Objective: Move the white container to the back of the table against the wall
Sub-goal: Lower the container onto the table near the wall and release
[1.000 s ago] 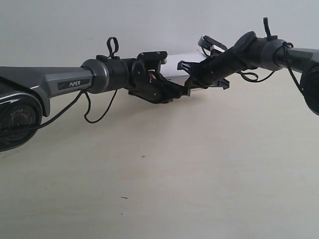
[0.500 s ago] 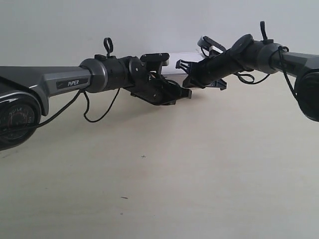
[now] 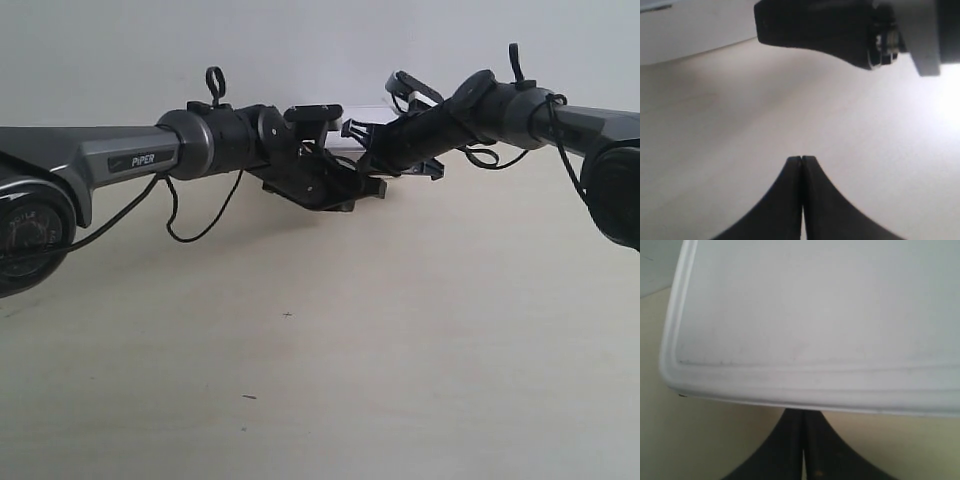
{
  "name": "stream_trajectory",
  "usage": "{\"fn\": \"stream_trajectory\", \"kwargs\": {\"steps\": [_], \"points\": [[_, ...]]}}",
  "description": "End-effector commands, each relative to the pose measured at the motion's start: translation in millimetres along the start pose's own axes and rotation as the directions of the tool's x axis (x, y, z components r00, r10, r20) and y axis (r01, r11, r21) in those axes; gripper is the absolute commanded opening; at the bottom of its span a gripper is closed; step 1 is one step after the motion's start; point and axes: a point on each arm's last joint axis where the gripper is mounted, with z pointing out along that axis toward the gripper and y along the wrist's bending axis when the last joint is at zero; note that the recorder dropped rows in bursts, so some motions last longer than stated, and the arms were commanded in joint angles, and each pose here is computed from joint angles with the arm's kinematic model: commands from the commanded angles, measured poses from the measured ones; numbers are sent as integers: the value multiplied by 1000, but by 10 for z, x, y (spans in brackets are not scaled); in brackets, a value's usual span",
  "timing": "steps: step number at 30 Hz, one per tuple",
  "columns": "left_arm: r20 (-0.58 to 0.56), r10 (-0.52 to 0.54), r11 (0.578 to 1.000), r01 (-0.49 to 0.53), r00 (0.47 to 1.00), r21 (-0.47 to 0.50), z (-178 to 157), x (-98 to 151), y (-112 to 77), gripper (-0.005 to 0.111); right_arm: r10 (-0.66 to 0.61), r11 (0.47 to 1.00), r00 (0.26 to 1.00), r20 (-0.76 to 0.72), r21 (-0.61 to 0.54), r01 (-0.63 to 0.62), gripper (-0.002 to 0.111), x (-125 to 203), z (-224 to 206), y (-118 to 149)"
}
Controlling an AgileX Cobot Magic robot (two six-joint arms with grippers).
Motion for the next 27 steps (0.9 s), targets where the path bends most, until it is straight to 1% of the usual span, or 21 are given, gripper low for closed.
{"fn": "stream_trajectory", "kwargs": {"steps": [1, 3, 7, 13, 16, 19, 23, 27], "points": [[37, 5, 1000, -4, 999, -7, -185, -164, 50, 0, -29, 999, 999, -32, 26, 30, 0, -33, -75, -31], [26, 8, 1000, -8, 1000, -9, -249, -195, 73, 0, -47, 998, 998, -50, 40, 49, 0, -46, -127, -8], [-32, 24, 1000, -24, 999, -1, -352, -170, 69, 0, -102, 993, 992, -69, 58, 106, 0, -129, -321, 108], [-126, 17, 1000, -19, 992, -10, -508, 58, 73, 0, -172, 982, 968, -182, 44, 182, 0, -180, -703, 345], [-149, 12, 1000, -15, 989, -15, -645, 137, 57, 0, -214, 971, 949, -229, 59, 233, 0, -210, -923, 447], [-142, 38, 999, -39, 989, -3, -880, 145, -4, 0, -240, 959, 933, -268, 84, 271, 0, -241, -1154, 542], [-71, 78, 997, -78, 994, 1, -1374, 63, -132, 0, -274, 948, 917, -292, 81, 309, 0, -288, -1533, 741], [1, 81, 997, -81, 997, -5, -1864, 106, -227, 0, -316, 938, 922, -222, 71, 339, 0, -365, -1998, 1008]]}}
